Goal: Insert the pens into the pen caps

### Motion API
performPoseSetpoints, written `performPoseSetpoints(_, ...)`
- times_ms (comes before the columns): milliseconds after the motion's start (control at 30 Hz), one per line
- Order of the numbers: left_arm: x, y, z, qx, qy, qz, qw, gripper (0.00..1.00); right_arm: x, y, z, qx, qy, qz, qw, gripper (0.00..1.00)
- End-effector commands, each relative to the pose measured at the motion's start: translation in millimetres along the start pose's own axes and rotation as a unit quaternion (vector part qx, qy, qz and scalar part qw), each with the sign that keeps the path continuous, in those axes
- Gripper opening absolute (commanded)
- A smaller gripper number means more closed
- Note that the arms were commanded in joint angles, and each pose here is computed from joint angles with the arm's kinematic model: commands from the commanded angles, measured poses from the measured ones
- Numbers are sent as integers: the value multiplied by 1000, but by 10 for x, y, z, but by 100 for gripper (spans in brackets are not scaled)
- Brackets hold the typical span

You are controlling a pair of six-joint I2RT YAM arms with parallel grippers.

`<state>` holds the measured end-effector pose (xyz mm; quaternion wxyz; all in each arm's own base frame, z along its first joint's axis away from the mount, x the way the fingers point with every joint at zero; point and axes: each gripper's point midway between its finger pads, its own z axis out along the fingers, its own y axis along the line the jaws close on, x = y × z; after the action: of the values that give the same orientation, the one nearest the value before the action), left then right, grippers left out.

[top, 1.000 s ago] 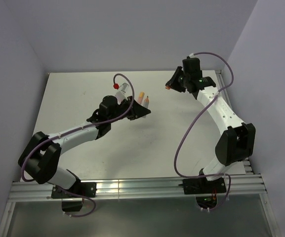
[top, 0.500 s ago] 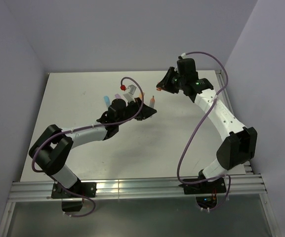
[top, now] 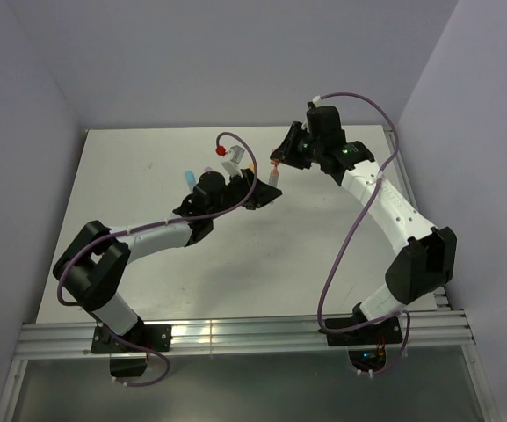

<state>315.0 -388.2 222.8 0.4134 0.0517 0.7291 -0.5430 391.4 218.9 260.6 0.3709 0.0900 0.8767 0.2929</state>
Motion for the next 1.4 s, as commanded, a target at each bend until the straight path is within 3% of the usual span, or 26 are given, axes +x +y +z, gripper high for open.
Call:
performPoseSetpoints(0, -168, -227, 54, 41, -18, 17, 999, 0, -160, 231, -174, -30, -32, -17, 999, 0)
performPoseSetpoints(1367, -321, -298, -86, 59, -36, 4, 998, 0, -10, 187, -182, -1, -38, -54, 998, 0)
